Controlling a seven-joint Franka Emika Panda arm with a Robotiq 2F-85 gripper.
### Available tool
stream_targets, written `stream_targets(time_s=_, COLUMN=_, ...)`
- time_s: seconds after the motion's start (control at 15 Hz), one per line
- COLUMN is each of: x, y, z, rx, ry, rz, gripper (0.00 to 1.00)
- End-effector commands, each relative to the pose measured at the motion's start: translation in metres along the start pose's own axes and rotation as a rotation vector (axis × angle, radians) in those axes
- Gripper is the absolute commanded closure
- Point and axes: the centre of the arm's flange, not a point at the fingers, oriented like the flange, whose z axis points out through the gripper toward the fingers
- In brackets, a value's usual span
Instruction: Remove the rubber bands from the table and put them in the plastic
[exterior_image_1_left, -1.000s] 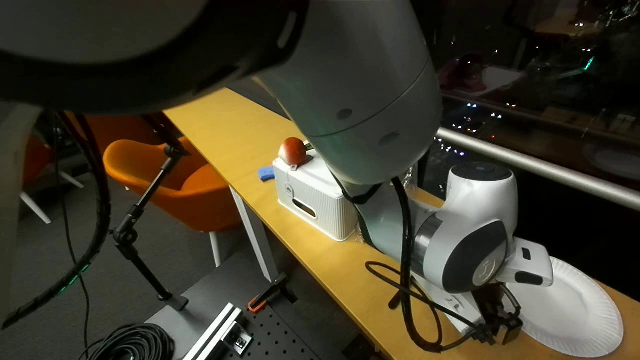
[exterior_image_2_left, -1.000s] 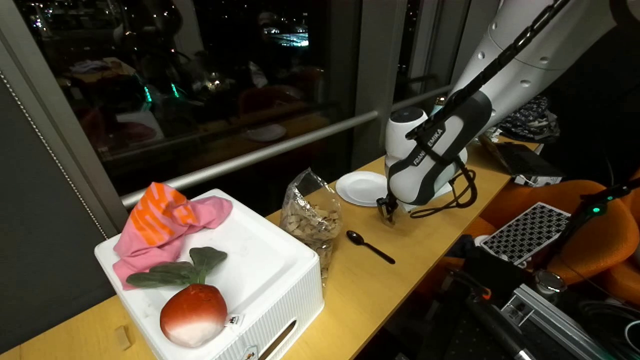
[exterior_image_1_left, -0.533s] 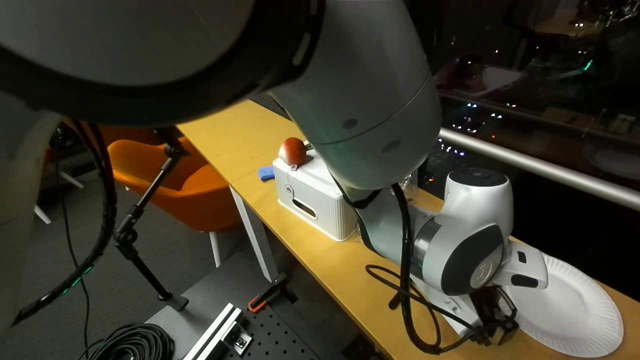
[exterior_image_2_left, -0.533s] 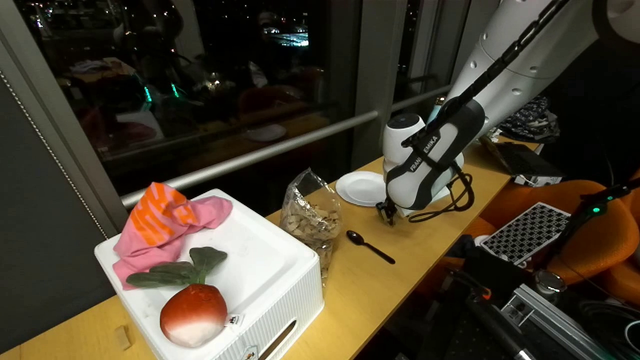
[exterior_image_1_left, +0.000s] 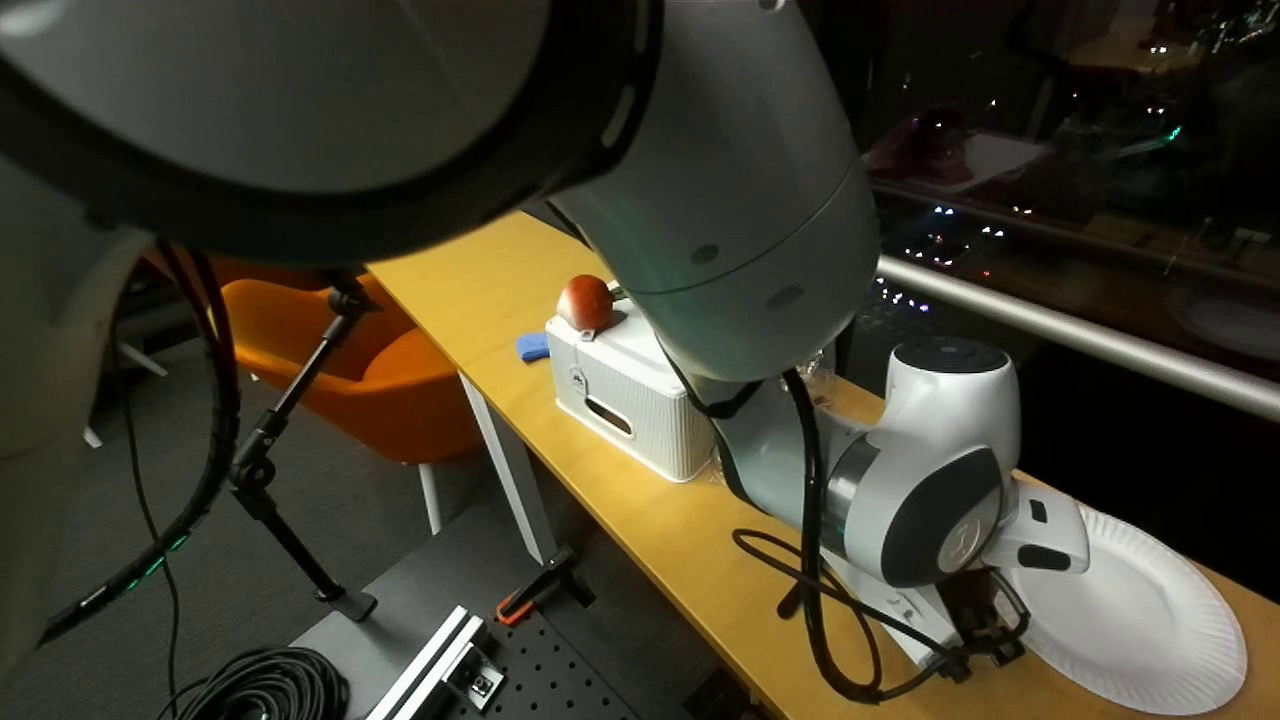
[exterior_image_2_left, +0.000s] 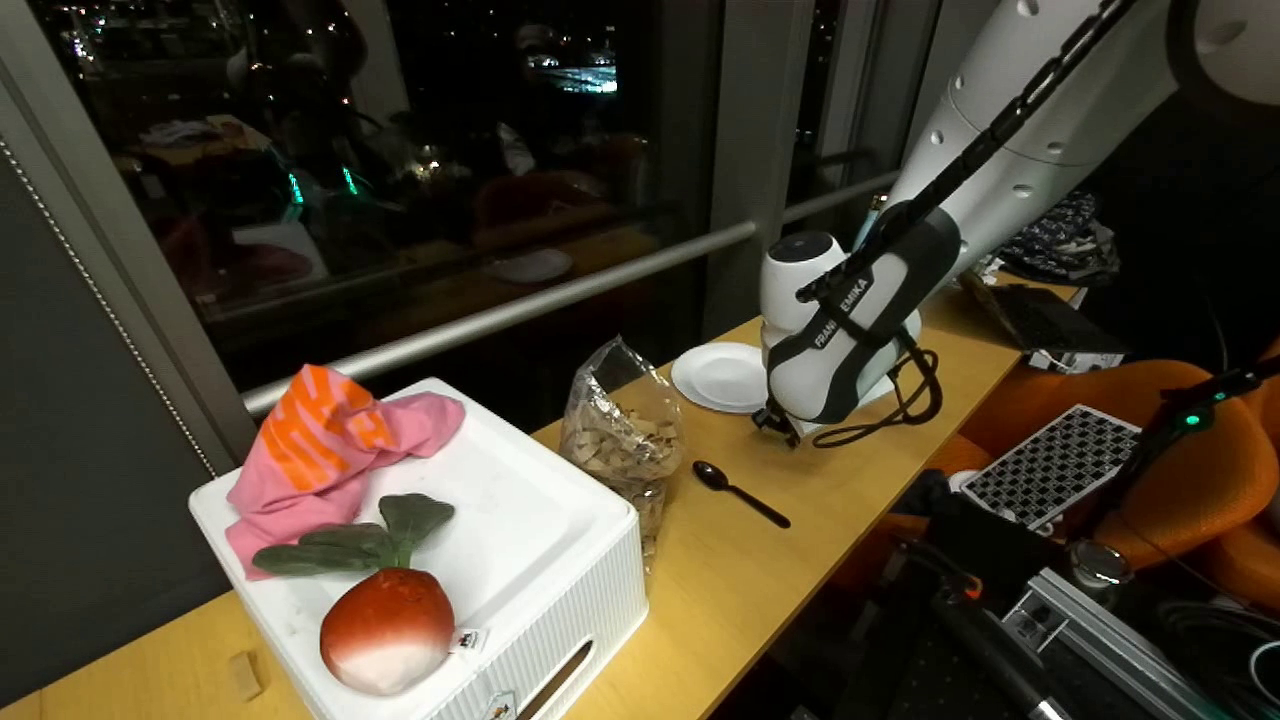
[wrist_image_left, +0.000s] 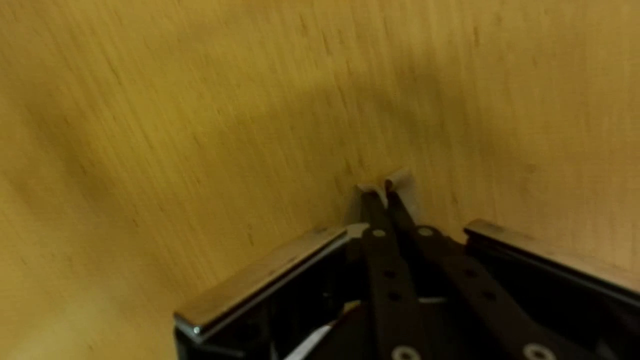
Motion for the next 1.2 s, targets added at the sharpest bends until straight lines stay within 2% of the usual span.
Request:
stream_targets(time_s=0.0, x=-0.003, y=-0.008, z=-0.012, rx=0.008, ry=0.016, rz=-0.005, gripper=1.0)
stream_targets(time_s=0.2, x=-0.009, y=-0.012, z=-0.036, rx=0.022, ry=0.028, rz=-0.018, gripper=0.99)
stream_targets(time_s=0.47, x=-0.017, y=-0.013, z=-0.099, rx=0.048, ry=0.082, rz=-0.018, gripper=0.99)
stream_targets(time_s=0.8, x=-0.019, y=-0.025, z=-0.187, rx=0.13, ry=0.208, rz=-0.06, gripper=0.99)
stream_targets(time_s=1.0, x=-0.014, y=-0.049, z=-0.236, rx=0.185, ry=0.291, rz=-0.137, gripper=0.99)
stream_targets(time_s=1.13, x=-0.024, y=-0.08, z=-0.272, rx=0.245, ry=0.327, rz=-0.212, gripper=0.99)
